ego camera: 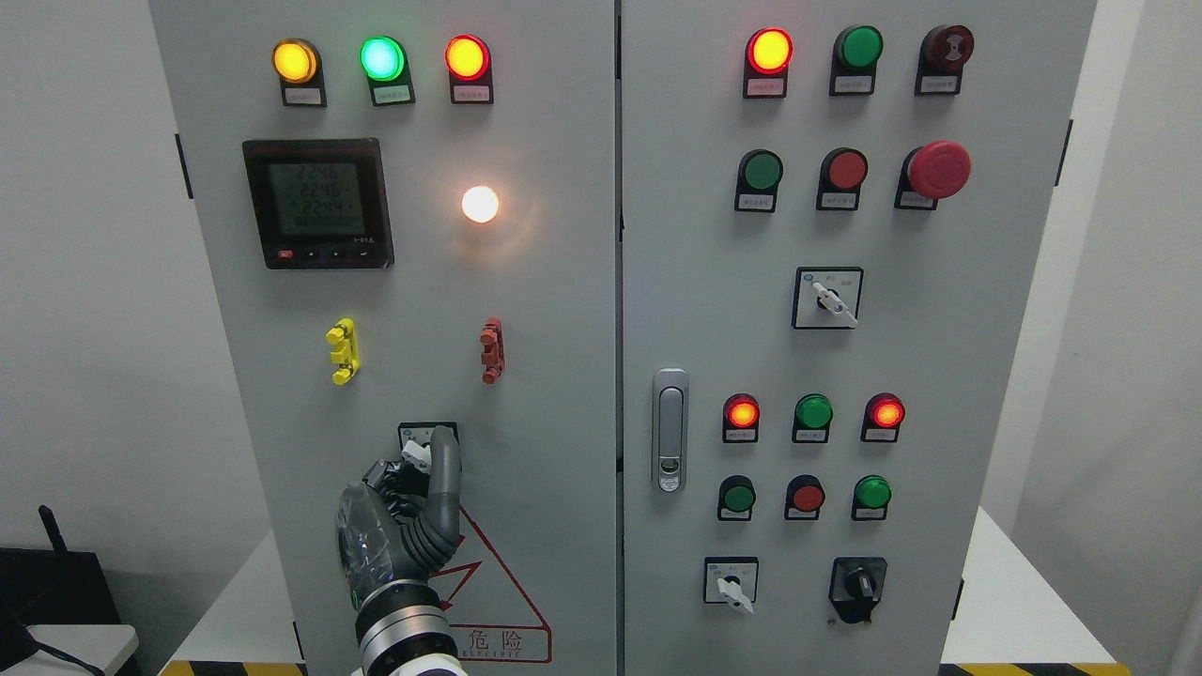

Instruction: Turn on light switch 1

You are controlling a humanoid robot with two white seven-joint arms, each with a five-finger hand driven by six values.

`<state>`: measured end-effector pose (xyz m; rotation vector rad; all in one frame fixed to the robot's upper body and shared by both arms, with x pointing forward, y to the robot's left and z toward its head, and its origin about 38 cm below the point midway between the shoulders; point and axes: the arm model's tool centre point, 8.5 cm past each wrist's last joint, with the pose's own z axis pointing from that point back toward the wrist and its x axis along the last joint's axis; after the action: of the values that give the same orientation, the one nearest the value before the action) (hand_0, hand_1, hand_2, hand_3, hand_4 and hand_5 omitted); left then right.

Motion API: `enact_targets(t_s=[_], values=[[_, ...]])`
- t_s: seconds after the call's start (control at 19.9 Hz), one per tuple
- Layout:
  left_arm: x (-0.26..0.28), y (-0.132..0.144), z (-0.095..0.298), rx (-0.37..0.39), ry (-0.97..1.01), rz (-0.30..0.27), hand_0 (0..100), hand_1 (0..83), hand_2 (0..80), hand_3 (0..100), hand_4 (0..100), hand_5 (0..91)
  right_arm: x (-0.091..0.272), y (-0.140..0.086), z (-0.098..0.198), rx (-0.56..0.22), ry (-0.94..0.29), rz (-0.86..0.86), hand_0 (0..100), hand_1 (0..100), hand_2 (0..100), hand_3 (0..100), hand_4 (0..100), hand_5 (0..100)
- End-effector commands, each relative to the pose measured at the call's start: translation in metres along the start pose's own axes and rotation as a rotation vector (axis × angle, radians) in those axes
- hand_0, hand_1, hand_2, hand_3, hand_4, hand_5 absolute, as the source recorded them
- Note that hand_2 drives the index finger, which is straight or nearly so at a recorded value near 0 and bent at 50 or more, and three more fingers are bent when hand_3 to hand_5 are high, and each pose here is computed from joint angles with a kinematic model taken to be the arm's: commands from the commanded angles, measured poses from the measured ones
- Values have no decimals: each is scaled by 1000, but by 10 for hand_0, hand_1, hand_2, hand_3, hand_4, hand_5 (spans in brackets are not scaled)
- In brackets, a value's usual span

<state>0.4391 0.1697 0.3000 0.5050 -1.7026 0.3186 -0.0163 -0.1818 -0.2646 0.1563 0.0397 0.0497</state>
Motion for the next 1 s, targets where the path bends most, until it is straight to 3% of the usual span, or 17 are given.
enact_targets(t_s=[0.0, 0.95], values=[[-4, 1, 3, 0, 8, 1, 140, 321, 620, 779, 888, 819, 0, 0, 0, 1, -2, -17, 120, 389, 0, 0, 0, 0], [-36, 22, 22, -8, -40, 76, 50, 367, 643, 799, 892, 823, 0, 0, 0, 1, -2, -18, 120, 389, 0, 0, 0, 0]])
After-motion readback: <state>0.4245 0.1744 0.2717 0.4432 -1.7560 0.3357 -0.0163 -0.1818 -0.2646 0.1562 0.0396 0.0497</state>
